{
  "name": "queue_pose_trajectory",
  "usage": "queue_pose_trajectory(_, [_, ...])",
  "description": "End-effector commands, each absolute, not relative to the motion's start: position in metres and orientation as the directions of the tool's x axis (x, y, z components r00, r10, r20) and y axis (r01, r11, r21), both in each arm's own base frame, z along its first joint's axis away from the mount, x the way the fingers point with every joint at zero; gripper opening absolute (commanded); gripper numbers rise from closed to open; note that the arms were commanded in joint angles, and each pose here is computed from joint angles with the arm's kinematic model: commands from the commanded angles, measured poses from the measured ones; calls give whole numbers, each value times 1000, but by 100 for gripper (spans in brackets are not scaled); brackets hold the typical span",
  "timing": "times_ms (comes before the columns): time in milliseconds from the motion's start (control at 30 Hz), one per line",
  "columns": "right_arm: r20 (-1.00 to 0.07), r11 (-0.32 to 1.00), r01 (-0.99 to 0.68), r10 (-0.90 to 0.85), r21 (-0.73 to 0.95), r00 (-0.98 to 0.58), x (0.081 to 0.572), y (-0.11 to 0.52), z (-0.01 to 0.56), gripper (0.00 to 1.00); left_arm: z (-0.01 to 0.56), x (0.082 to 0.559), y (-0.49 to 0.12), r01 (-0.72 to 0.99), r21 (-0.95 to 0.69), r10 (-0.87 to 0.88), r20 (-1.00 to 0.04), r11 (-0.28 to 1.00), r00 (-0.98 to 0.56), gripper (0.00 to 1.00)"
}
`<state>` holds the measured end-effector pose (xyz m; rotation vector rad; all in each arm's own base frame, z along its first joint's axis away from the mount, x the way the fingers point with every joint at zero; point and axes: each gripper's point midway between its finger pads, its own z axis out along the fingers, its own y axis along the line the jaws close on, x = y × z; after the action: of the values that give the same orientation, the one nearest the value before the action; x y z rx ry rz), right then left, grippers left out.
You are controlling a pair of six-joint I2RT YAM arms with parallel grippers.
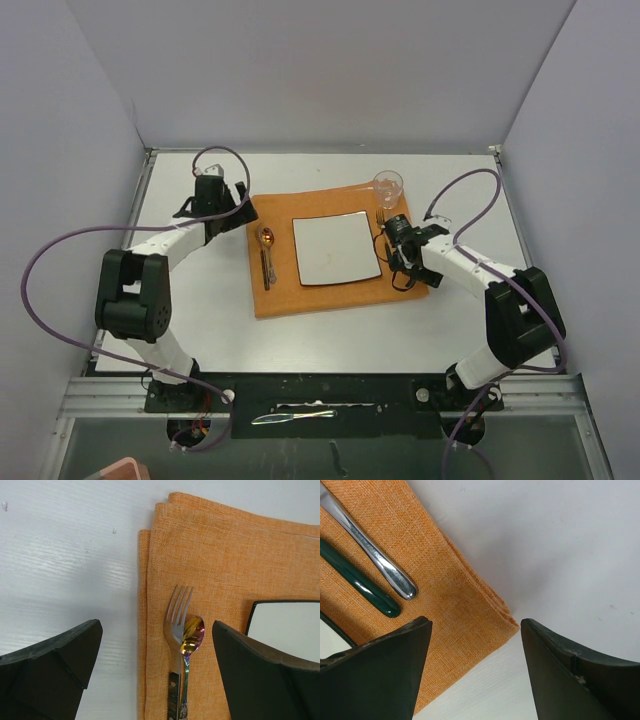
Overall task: Set the dinner table for one person
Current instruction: Adjust the napkin at the center of the board.
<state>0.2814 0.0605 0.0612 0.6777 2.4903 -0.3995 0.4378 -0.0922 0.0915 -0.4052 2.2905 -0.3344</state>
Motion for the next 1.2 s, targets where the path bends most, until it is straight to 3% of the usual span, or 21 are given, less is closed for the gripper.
queue_pose_trajectory(0, [-579, 815, 571, 423, -93, -697, 293, 68, 64, 73, 106, 469, -93, -152, -395, -403, -696, 906, -594, 92])
queue_pose_trajectory(467, [-556, 793, 598, 446, -118, -701, 286, 66, 54, 67, 71, 497, -105, -148, -430, -425, -670, 890, -608, 86])
queue_pose_trajectory(700, [-543, 781, 611, 460, -130, -703, 283, 67, 49, 64, 55, 508, -113, -134, -458, -435, -652, 879, -622, 67])
queue_pose_trajectory(800, [-536, 774, 618, 467, -137, -703, 281, 68, 45, 55, 53, 511, -116, -122, -471, -438, -653, 874, -618, 52])
queue_pose_trajectory(833, [-536, 769, 624, 472, -139, -700, 281, 67, 43, 47, 53, 512, -117, -120, -474, -440, -653, 872, -616, 45])
queue_pose_trajectory(900, [-530, 761, 631, 478, -149, -701, 279, 67, 38, 29, 54, 513, -117, -115, -479, -442, -658, 871, -610, 34])
queue_pose_trajectory(967, [-521, 755, 637, 486, -155, -702, 276, 68, 33, 2, 55, 514, -118, -112, -478, -441, -661, 871, -607, 27])
queue_pose_trajectory(1167, [-513, 737, 653, 498, -176, -699, 262, 70, 21, 0, 64, 521, -118, -89, -470, -425, -682, 878, -595, 20])
